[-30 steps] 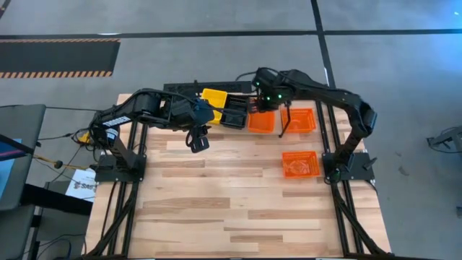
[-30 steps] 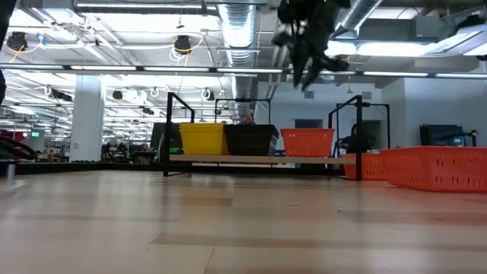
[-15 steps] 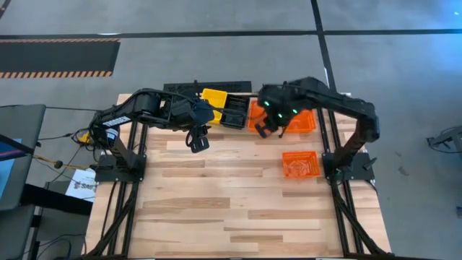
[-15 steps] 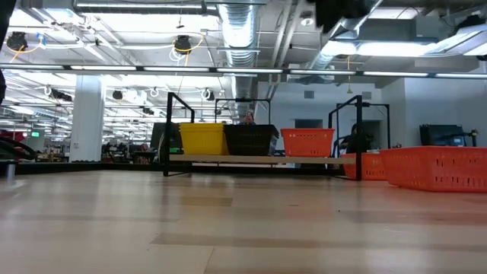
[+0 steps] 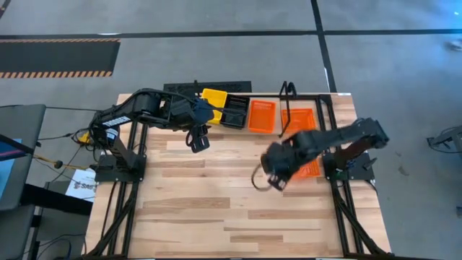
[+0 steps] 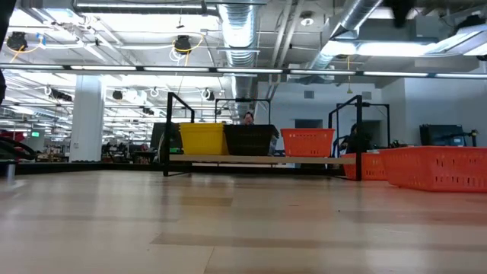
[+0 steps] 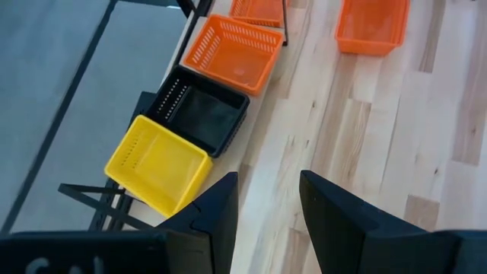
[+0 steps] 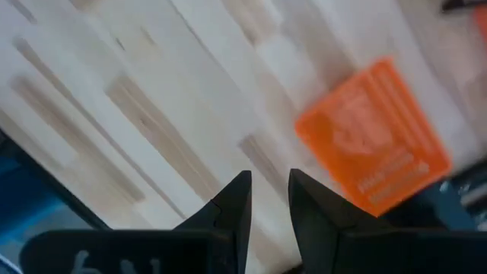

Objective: Stack baskets on shelf by color
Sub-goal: Stack the bottom orange bin on top of the other orange bin on the shelf

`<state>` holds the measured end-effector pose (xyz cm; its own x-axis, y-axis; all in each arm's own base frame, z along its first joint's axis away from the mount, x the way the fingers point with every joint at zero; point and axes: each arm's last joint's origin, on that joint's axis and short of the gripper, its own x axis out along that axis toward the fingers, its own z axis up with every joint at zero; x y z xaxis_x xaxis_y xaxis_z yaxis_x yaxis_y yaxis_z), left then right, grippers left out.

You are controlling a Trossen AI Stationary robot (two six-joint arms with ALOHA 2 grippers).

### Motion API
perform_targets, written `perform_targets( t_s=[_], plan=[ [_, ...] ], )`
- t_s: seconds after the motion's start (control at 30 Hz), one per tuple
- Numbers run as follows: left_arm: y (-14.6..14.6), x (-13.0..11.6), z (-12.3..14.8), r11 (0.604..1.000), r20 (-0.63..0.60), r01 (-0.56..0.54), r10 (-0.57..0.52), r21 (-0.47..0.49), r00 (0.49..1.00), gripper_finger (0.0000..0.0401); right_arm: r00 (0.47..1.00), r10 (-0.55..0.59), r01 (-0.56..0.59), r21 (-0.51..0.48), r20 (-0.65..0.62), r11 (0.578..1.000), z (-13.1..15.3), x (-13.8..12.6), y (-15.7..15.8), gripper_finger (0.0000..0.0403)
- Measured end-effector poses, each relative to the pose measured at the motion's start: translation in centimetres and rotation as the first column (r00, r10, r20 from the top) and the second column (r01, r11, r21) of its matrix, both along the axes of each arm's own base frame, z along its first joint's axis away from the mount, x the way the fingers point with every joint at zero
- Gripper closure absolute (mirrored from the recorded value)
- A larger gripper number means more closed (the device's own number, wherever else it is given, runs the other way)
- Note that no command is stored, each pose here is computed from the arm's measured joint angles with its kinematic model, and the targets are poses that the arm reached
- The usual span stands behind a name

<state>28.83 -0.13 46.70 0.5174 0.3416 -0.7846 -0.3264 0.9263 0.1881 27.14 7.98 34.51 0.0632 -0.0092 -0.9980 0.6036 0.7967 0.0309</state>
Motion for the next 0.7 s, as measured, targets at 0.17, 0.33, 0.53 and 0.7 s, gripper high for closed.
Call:
perform_targets(
  t_s=[0.17,0.33,0.53,0.7],
  plan=[
    [0.0,0.0,0.0,1.0,0.003,-0.007,0.007,-0.004,1.0,0.0271,0.993,-0.035,0.021,-0.119,-0.111,0.993,-3.7,-1.2,1.6,0.031],
    [0.0,0.0,0.0,1.0,0.009,-0.021,0.021,-0.013,1.0,0.0271,0.968,-0.155,0.112,-0.213,-0.196,0.971,-6.8,-2.0,1.0,0.0364],
    [0.0,0.0,0.0,0.999,0.015,-0.036,0.036,-0.023,0.999,0.0271,0.952,-0.168,0.103,-0.247,-0.257,0.963,-8.6,-2.7,0.8,0.0385],
    [0.0,0.0,0.0,0.996,0.03,-0.071,0.072,-0.047,0.997,0.0271,0.948,-0.17,0.101,-0.254,-0.269,0.962,-8.9,-2.9,0.7,0.0382]
  ],
)
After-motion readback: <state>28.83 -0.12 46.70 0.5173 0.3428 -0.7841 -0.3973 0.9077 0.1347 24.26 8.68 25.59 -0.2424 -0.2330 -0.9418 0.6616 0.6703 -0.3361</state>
